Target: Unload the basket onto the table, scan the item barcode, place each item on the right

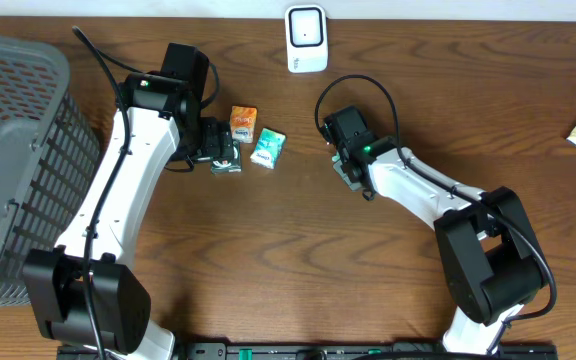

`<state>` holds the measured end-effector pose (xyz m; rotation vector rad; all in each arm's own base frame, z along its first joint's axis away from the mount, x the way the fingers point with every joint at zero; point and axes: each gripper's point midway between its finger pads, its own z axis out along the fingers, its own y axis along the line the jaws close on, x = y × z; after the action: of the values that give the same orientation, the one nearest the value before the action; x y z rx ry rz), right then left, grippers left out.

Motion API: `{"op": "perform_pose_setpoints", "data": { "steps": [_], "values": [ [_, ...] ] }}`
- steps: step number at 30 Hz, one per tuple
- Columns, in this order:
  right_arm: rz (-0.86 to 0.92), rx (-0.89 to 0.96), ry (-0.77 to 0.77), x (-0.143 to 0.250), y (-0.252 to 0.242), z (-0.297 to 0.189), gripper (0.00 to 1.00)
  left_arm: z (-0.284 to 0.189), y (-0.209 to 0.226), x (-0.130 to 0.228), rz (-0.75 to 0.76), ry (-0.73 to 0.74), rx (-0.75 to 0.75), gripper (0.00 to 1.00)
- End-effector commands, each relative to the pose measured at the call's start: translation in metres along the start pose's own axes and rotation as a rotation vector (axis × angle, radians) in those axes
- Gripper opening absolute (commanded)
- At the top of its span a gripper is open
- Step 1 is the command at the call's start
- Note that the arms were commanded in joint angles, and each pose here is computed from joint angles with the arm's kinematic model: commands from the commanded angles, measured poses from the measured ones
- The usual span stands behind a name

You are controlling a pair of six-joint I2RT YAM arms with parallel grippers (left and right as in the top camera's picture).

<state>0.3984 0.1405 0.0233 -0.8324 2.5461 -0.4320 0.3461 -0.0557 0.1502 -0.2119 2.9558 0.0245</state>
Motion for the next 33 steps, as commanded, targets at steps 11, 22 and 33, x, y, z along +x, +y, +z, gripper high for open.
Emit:
{"op": "perform_pose_setpoints", "data": {
  "steps": [11, 22, 33],
  "values": [
    [0.033, 0.023, 0.017, 0.012, -0.011, 0.014, 0.39, -0.004, 0.003, -0.004, 0.000, -0.015, -0.006, 0.98],
    [0.110, 0.035, -0.036, -0.001, -0.015, 0.021, 0.12, -0.004, 0.003, -0.004, 0.000, -0.015, -0.006, 0.98],
    [0.191, 0.084, -0.246, -0.088, -0.058, -0.026, 0.01, -0.004, 0.003, -0.004, 0.000, -0.015, -0.006, 0.98]
  ]
}}
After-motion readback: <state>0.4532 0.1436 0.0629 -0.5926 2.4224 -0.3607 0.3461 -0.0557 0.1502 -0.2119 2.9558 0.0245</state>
